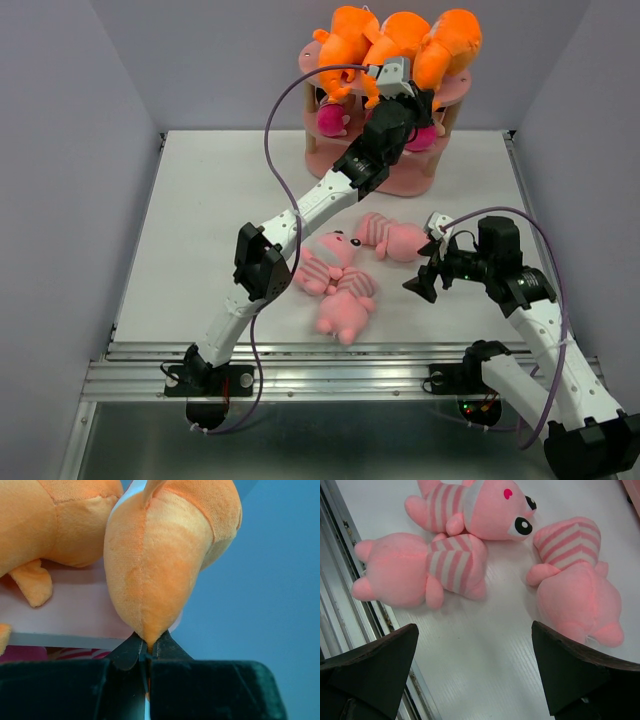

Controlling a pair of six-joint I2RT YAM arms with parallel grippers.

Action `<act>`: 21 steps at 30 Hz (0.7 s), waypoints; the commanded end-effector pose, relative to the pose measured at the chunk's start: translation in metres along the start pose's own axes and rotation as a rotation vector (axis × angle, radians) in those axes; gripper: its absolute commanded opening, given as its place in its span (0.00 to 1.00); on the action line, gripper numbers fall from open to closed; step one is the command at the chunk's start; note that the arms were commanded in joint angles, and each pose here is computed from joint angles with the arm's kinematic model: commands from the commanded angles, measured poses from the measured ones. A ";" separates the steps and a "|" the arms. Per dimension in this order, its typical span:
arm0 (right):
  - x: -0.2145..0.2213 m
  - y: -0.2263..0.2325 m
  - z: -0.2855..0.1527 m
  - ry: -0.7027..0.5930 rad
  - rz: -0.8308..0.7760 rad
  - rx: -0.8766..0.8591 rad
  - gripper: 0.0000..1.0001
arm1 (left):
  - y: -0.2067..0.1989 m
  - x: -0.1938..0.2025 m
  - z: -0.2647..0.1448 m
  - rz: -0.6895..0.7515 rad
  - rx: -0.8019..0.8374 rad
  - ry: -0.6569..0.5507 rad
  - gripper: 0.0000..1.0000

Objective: Place and organize the stuffed toys onto the shelf
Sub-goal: Place the stuffed toy onto shelf

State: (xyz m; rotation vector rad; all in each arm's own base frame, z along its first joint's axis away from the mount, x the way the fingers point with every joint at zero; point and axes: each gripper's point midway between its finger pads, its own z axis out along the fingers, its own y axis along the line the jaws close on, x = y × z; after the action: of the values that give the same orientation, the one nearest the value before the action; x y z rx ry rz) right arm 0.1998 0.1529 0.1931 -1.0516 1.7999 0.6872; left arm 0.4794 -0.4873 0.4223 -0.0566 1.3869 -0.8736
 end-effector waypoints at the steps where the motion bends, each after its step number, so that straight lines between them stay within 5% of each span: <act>1: -0.005 0.001 -0.001 -0.010 -0.024 -0.009 1.00 | -0.022 -0.051 -0.003 -0.049 0.055 -0.105 0.06; 21: -0.005 0.002 -0.001 -0.011 -0.024 -0.010 1.00 | -0.022 -0.050 -0.003 -0.076 0.051 -0.104 0.37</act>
State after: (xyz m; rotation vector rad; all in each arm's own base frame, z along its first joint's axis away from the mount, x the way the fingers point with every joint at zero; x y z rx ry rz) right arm 0.2002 0.1529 0.1921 -1.0540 1.8023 0.6874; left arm 0.4782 -0.4892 0.4224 -0.0692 1.3918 -0.9007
